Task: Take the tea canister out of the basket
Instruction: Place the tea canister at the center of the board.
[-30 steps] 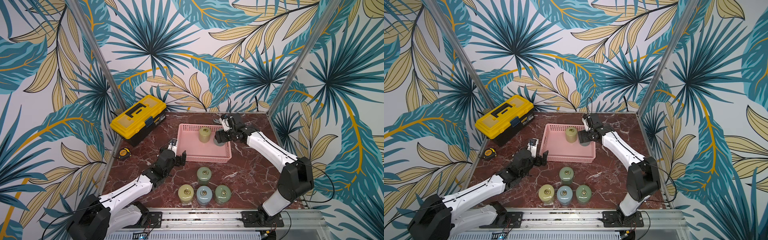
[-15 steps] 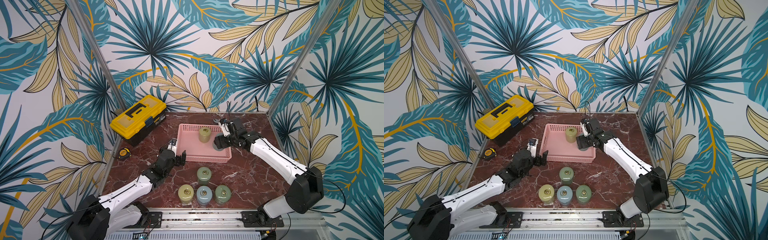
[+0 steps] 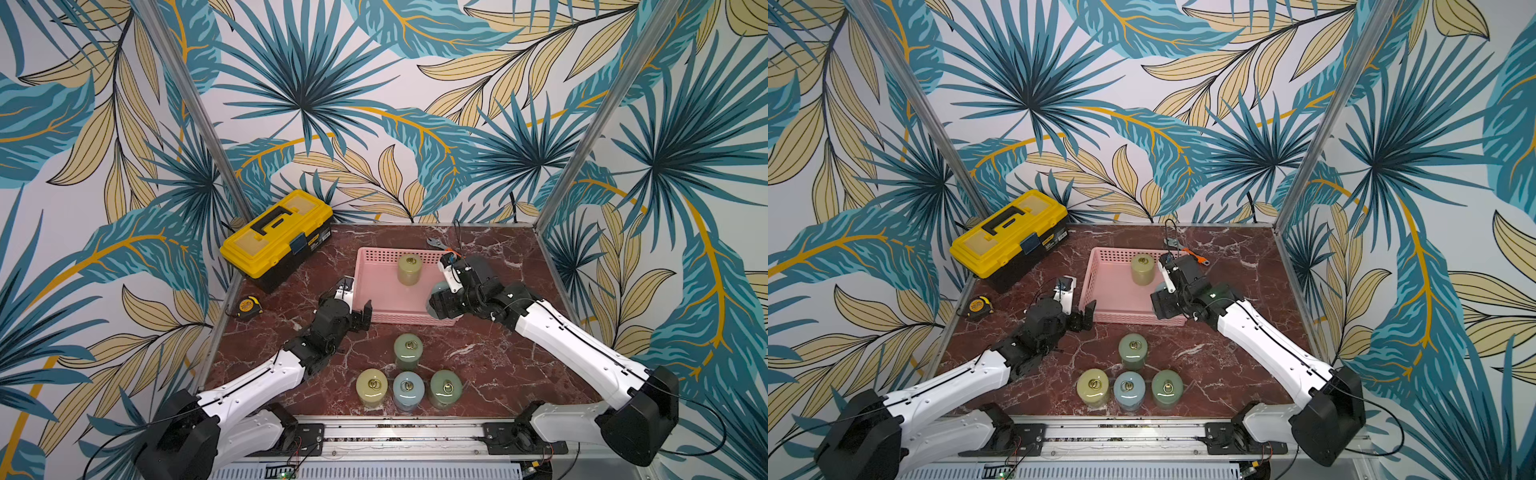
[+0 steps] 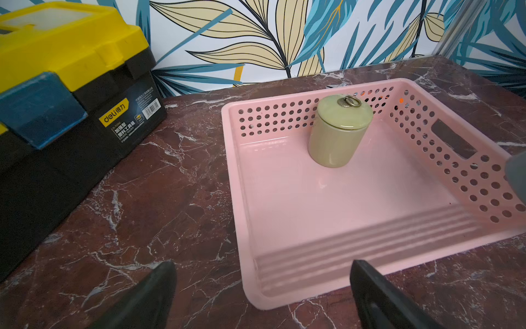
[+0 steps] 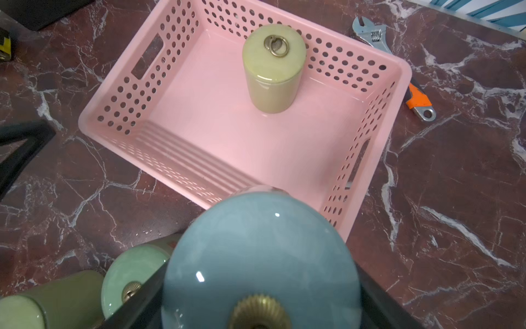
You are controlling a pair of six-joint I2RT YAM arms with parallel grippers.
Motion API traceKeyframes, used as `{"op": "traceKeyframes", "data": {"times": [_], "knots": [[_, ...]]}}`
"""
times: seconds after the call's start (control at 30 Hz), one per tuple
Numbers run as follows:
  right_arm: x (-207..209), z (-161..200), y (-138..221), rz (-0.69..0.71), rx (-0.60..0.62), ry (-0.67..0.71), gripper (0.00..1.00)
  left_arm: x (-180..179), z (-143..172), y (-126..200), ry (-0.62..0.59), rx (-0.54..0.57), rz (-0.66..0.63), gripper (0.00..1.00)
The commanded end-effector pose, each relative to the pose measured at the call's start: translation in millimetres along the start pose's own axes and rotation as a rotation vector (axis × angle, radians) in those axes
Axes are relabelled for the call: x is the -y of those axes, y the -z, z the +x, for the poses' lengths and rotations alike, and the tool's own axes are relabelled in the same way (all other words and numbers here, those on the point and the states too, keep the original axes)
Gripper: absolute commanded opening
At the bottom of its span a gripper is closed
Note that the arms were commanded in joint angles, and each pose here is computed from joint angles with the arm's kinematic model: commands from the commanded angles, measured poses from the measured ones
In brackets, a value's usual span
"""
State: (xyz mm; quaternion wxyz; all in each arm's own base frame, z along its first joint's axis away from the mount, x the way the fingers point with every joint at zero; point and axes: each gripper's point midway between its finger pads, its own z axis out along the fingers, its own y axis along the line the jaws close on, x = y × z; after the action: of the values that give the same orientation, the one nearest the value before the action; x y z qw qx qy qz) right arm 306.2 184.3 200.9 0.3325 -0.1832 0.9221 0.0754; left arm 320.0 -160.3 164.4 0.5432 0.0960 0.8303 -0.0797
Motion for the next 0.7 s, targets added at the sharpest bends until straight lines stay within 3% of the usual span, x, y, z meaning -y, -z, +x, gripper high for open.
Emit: {"op": "traceKeyframes", "data": {"times": [0.0, 0.67], "knots": [[0.2, 1.6, 11.8, 0.025, 0.038, -0.020, 0.42, -2.1, 3.8, 1.1, -0.008, 0.006, 0.000, 1.00], [-21.4, 56.6, 14.0, 0.020, -0.006, -0.044, 0.42, -1.7, 5.3, 0.0, -0.007, 0.002, 0.001, 1.00]]}}
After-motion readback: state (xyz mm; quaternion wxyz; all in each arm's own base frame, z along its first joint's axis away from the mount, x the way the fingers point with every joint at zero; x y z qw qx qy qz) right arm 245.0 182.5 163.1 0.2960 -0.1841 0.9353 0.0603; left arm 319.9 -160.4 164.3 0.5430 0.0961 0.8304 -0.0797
